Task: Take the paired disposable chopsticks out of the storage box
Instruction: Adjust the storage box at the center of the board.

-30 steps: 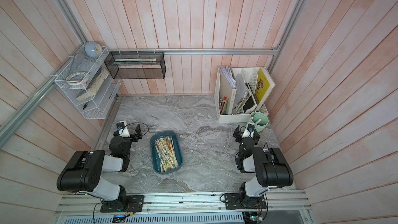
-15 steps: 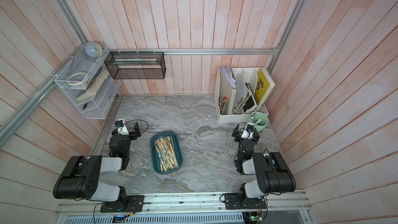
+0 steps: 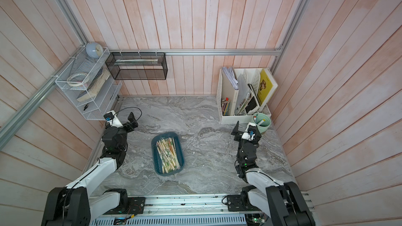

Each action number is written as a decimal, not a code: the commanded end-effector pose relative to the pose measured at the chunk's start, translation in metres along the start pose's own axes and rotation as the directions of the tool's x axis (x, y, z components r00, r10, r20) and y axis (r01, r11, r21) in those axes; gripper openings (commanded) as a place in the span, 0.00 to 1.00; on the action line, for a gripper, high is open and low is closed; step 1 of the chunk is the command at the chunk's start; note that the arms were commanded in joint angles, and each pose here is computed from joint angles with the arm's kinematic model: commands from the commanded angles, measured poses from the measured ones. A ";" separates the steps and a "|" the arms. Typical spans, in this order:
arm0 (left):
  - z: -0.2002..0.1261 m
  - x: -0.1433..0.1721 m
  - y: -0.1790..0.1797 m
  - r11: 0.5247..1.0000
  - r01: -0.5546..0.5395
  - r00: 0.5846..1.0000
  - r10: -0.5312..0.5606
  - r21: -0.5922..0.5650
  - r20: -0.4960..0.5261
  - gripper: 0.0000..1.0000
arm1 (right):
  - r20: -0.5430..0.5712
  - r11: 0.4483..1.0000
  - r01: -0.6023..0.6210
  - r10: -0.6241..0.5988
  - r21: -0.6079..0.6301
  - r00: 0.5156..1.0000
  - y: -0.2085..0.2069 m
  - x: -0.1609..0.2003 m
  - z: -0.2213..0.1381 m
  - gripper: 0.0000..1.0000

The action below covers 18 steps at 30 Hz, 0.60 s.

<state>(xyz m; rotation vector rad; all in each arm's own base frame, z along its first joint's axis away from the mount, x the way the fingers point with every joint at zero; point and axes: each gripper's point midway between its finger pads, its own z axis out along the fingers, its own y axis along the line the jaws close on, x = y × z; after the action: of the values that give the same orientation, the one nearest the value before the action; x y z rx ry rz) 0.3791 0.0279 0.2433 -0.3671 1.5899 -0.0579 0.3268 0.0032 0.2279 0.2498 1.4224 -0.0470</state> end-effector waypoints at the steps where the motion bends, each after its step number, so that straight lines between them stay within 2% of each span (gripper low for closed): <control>1: -0.009 0.026 -0.002 0.991 0.128 0.973 -0.131 -0.026 -0.190 1.00 | -0.191 0.980 -0.142 0.114 -0.142 0.975 0.031 0.014 -0.002 0.98; 5: -0.026 0.044 -0.013 0.974 0.226 0.917 -0.224 -0.033 -0.330 1.00 | -0.369 0.931 -0.268 0.165 -0.248 0.915 0.062 0.023 -0.013 0.98; 9: -0.048 0.070 -0.028 0.964 0.264 0.851 -0.249 -0.032 -0.463 1.00 | -0.543 0.908 -0.323 0.136 -0.266 0.829 0.083 0.052 -0.032 0.98; 14: -0.074 0.098 -0.043 0.967 0.251 0.792 -0.227 -0.036 -0.566 1.00 | -0.676 0.934 -0.258 0.025 -0.246 0.736 0.096 0.085 -0.050 0.98; 18: -0.085 0.111 -0.046 0.970 0.240 0.780 -0.217 -0.040 -0.587 1.00 | -0.736 0.967 -0.122 -0.087 -0.226 0.671 0.097 0.106 -0.052 0.98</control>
<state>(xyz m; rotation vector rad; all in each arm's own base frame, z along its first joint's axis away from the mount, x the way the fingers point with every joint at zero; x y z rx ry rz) 0.3179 -0.0622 0.1710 -0.5000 2.0889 -0.4436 0.3185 0.1270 0.1538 0.0508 2.0884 0.4203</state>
